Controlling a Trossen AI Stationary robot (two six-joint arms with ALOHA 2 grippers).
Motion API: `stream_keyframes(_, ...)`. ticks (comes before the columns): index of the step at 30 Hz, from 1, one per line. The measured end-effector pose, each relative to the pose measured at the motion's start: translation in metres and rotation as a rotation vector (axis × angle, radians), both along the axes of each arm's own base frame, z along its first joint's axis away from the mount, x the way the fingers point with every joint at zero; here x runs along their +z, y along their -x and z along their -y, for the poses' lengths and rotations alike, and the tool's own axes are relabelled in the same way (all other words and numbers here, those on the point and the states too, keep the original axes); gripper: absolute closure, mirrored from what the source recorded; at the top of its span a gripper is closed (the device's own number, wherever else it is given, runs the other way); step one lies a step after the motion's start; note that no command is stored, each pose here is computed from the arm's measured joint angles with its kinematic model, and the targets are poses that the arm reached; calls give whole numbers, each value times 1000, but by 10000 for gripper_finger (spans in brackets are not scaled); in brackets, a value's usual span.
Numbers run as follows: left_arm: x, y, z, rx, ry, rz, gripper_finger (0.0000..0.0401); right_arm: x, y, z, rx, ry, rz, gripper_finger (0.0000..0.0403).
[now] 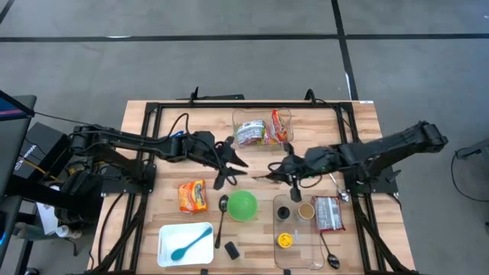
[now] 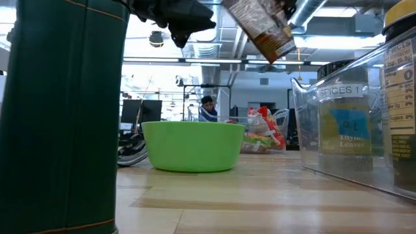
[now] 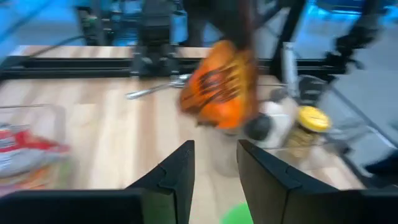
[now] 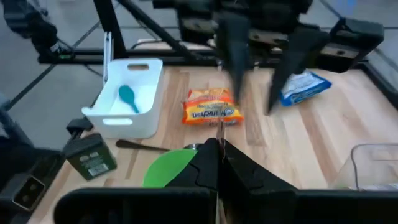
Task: Pick & Place Food Item
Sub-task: Put the orange seasoning into the bottom transparent bin
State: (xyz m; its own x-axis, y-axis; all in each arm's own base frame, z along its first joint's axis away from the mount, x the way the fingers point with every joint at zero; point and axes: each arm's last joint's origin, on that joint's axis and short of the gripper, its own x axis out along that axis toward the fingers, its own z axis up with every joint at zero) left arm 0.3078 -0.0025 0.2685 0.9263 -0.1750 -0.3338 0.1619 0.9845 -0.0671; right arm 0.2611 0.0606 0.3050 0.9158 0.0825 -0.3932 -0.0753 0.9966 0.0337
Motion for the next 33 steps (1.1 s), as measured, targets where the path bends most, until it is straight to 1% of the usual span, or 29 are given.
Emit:
stream_keyframes(4, 0, 0, -7, 45, -10, -1, 293, 5, 15, -17, -19, -28, -10, 403)
stream_keyframes(11, -1, 0, -9, 53, -10, -5, 293, 7, 38, -61, 62, -84, -11, 403)
stream_keyframes(13, -1, 0, -9, 53, -10, -6, 293, 7, 45, -74, 66, -96, -5, 403)
stream_keyframes(18, -1, 0, -9, 53, -10, -6, 293, 3, 67, -100, -12, -126, 1, 403)
stream_keyframes(23, -1, 0, -9, 53, -10, -5, 293, -7, 83, -124, -86, -153, 5, 403)
stream_keyframes(27, -1, 0, -9, 53, -10, -5, 293, -20, 86, -140, -135, -150, 0, 403)
stream_keyframes(33, 2, -1, -9, 44, -34, 26, 293, -40, 89, -158, -215, -202, -3, 403)
